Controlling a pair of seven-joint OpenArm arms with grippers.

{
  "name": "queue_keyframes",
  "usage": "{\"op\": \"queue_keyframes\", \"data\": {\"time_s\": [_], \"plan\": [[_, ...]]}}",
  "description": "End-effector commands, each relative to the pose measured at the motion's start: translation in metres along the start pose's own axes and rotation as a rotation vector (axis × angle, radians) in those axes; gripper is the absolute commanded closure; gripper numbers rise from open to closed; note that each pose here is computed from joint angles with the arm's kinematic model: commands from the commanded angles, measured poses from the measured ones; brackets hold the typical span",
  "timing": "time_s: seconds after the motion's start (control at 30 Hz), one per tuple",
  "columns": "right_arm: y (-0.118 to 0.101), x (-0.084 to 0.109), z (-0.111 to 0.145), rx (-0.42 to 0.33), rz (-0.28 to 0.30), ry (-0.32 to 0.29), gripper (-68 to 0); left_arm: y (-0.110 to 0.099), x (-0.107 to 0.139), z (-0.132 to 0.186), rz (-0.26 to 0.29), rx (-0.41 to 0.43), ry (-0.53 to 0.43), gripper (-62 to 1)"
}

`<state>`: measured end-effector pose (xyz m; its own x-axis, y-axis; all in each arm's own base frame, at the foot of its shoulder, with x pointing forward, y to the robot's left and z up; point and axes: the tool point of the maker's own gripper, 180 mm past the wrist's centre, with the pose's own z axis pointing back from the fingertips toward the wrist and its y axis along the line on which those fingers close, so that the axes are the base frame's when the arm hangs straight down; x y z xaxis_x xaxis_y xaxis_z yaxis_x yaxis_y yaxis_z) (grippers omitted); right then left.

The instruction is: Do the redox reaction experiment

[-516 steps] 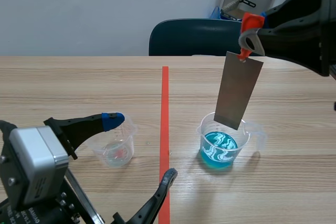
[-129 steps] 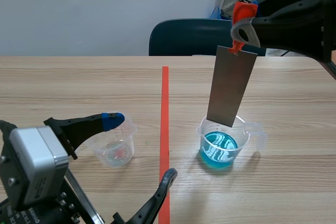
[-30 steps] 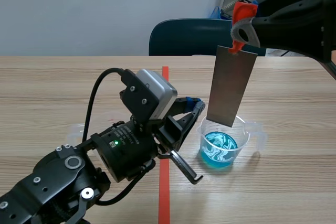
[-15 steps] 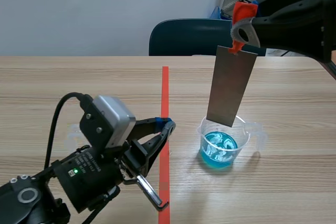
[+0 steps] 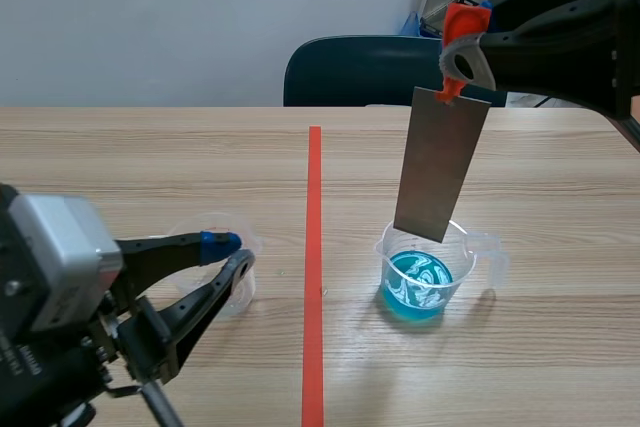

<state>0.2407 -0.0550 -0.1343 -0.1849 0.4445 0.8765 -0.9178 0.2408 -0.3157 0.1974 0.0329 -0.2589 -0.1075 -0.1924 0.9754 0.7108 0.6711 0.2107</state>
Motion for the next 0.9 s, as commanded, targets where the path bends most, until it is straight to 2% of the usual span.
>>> {"op": "queue_keyframes", "data": {"time_s": [0.0, 0.07, 0.13, 0.2, 0.23, 0.4, 0.63, 0.87], "plan": [[-0.003, 0.008, 0.003, -0.002, 0.023, -0.019, -0.6, -0.002, 0.005, 0.008, 0.008, -0.002, -0.008, -13.1], [-0.003, 0.008, 0.003, -0.002, 0.023, -0.019, -0.6, -0.002, 0.004, 0.020, 0.006, 0.001, 0.002, -22.8], [-0.003, 0.008, 0.003, -0.002, 0.023, -0.019, -0.6, -0.002, 0.004, 0.031, 0.007, 0.002, -0.002, -35.2], [-0.003, 0.008, 0.003, -0.002, 0.023, -0.019, -0.6, -0.002, 0.005, 0.041, 0.010, 0.004, -0.010, -55.4], [-0.003, 0.008, 0.003, -0.002, 0.023, -0.019, -0.6, -0.003, 0.004, 0.046, 0.012, 0.006, -0.003, -62.3], [-0.003, 0.008, 0.003, -0.002, 0.023, -0.019, -0.6, -0.011, 0.003, 0.072, 0.021, -0.013, 0.015, -62.3], [-0.003, 0.008, 0.003, -0.002, 0.023, -0.019, -0.6, -0.016, 0.015, 0.109, 0.034, -0.042, -0.007, -62.3], [-0.003, 0.008, 0.003, -0.002, 0.023, -0.020, -0.6, 0.003, 0.026, 0.133, -0.014, -0.006, -0.016, -62.3]]}}
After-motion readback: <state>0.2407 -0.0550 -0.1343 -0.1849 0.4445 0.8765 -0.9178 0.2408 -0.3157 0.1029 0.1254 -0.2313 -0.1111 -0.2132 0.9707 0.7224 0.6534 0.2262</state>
